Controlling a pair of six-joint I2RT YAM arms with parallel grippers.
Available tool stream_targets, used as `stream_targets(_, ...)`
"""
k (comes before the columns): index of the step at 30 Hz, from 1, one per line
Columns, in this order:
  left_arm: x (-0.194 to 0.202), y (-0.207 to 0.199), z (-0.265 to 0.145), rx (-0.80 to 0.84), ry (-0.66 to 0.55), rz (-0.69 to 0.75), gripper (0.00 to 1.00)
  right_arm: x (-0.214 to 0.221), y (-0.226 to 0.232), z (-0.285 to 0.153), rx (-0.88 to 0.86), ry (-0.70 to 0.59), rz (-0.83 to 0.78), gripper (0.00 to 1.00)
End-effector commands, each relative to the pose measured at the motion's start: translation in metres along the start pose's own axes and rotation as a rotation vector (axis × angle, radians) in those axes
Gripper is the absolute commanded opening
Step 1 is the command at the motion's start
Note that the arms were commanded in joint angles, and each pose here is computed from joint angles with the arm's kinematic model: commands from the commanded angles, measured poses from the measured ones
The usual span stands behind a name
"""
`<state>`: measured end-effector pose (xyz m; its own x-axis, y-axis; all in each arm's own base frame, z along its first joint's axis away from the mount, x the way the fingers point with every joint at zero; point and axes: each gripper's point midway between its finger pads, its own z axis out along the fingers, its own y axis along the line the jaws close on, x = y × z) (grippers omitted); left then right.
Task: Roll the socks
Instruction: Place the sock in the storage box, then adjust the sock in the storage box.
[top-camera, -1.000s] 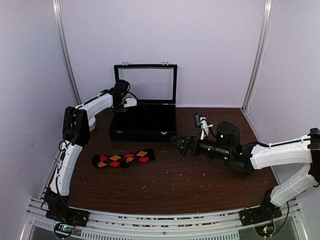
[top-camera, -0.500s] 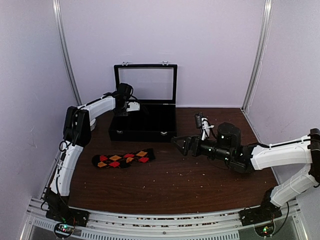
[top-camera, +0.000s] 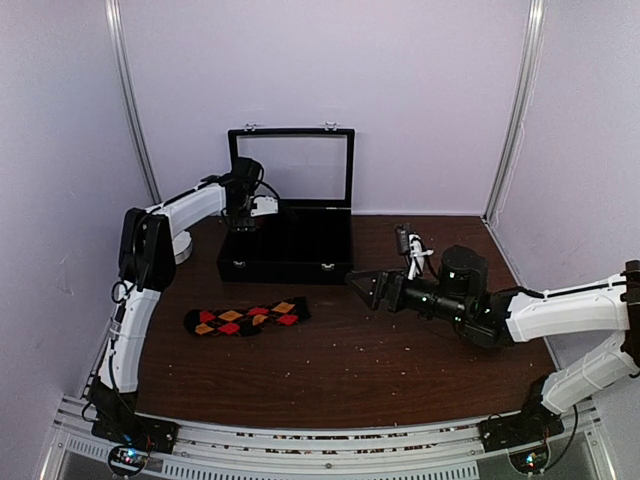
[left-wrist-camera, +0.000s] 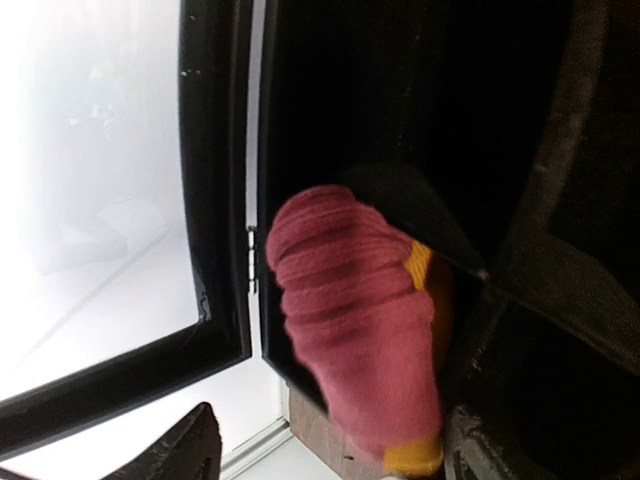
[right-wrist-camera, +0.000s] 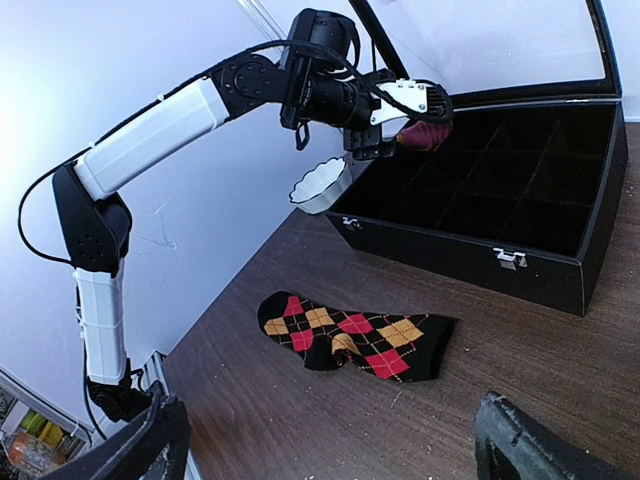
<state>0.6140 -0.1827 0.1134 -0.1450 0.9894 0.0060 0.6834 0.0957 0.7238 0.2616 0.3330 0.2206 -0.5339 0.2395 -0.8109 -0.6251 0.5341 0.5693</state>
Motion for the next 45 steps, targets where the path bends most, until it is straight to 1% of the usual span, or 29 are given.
stream_targets(1,-0.009,0.02,-0.042,0.009,-0.085,-0.064,0.8,-0.007,0.005,-0.006,-0.021,-0.028,0.003,1.0)
stream_targets(3,-0.011,0.025,-0.05,0.019,-0.112,-0.101,0.78,-0.008,0.005,-0.007,-0.021,-0.03,0.006,1.0)
stream_targets(7,-0.02,0.037,-0.063,0.012,-0.182,-0.176,0.64,-0.007,0.006,-0.007,-0.022,-0.026,0.003,1.0)
stream_targets(13,-0.024,0.053,-0.055,-0.06,-0.194,-0.256,0.5,-0.007,0.006,-0.005,-0.026,-0.023,0.006,1.0)
stream_targets(16,-0.023,0.054,-0.043,-0.091,-0.173,-0.244,0.46,-0.007,0.005,-0.003,-0.022,-0.02,0.007,1.0)
stream_targets(19,-0.017,0.052,-0.025,-0.124,-0.107,-0.206,0.46,-0.007,0.006,-0.001,-0.025,-0.015,0.006,1.0)
stream_targets(23,-0.01,0.038,-0.001,-0.118,-0.046,-0.143,0.46,-0.008,0.005,0.001,-0.026,-0.014,0.007,1.0)
stream_targets(31,-0.004,0.012,0.029,-0.067,-0.011,-0.098,0.51,-0.006,0.003,0.003,-0.027,-0.007,0.014,1.0)
stream_targets(36,-0.002,0.012,0.041,-0.093,0.004,-0.108,0.51,-0.005,0.002,0.003,-0.031,-0.011,0.025,1.0)
stream_targets(42,-0.001,0.024,0.039,-0.104,-0.042,-0.206,0.52,-0.003,0.001,0.003,-0.031,-0.007,0.03,1.0)
stream_targets(45,0.006,0.02,0.047,-0.118,-0.002,-0.176,0.52,-0.002,0.001,0.002,-0.031,-0.006,0.032,1.0)
